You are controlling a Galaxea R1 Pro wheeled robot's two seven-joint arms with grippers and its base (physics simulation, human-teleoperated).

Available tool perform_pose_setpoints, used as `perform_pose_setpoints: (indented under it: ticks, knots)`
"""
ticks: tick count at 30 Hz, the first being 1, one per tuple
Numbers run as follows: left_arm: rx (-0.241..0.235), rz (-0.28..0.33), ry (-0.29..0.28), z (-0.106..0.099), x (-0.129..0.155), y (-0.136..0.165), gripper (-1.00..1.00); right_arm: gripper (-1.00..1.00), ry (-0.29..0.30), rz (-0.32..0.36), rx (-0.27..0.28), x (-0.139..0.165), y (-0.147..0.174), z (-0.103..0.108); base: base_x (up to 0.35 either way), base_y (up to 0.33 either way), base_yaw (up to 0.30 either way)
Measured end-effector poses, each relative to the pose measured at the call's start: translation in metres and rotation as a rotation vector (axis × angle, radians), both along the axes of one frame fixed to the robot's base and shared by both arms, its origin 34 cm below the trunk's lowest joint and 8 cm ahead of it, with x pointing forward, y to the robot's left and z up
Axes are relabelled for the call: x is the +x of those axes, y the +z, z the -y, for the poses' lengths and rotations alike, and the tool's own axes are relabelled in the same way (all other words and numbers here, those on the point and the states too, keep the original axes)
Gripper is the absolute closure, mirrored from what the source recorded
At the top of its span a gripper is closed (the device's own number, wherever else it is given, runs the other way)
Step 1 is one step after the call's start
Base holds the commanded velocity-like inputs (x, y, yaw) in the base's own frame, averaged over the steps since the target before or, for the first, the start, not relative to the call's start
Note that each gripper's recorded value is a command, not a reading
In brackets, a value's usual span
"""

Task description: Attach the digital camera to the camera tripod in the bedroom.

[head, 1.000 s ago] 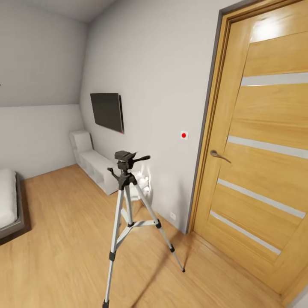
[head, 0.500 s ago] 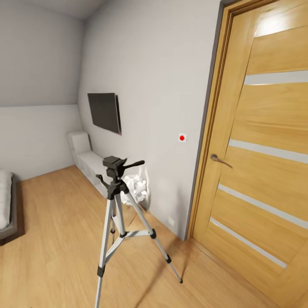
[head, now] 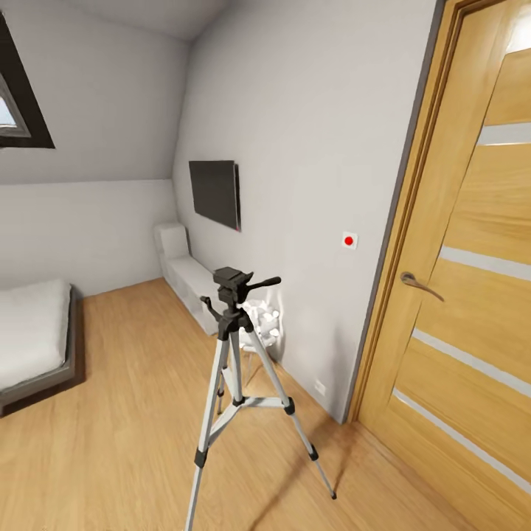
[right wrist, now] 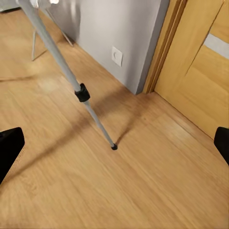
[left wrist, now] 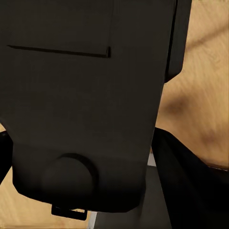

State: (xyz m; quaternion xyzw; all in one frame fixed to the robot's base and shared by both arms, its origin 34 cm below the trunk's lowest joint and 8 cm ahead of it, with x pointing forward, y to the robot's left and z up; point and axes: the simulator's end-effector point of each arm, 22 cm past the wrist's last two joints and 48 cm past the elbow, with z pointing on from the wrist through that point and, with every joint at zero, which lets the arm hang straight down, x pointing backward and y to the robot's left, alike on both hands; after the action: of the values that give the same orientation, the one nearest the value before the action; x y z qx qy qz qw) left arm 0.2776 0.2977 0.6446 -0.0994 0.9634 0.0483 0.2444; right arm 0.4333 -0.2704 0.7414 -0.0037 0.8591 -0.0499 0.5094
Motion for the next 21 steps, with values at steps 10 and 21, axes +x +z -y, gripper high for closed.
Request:
perform_pose_setpoints:
  ticks: [10,21]
  knots:
    - [-0.001,0.000,0.000,0.0005,0.0000,0.0000,1.00,-1.00,0.000,0.000,0.000,0.0000,0.0001,-0.0001,0.143,-0.070,0.285]
    - [-0.001,0.000,-0.001,0.0006,0.0000,0.0001,1.00,-1.00,0.003,0.001,0.001,0.0000,0.0003,-0.0008,0.240,-0.073,0.031]
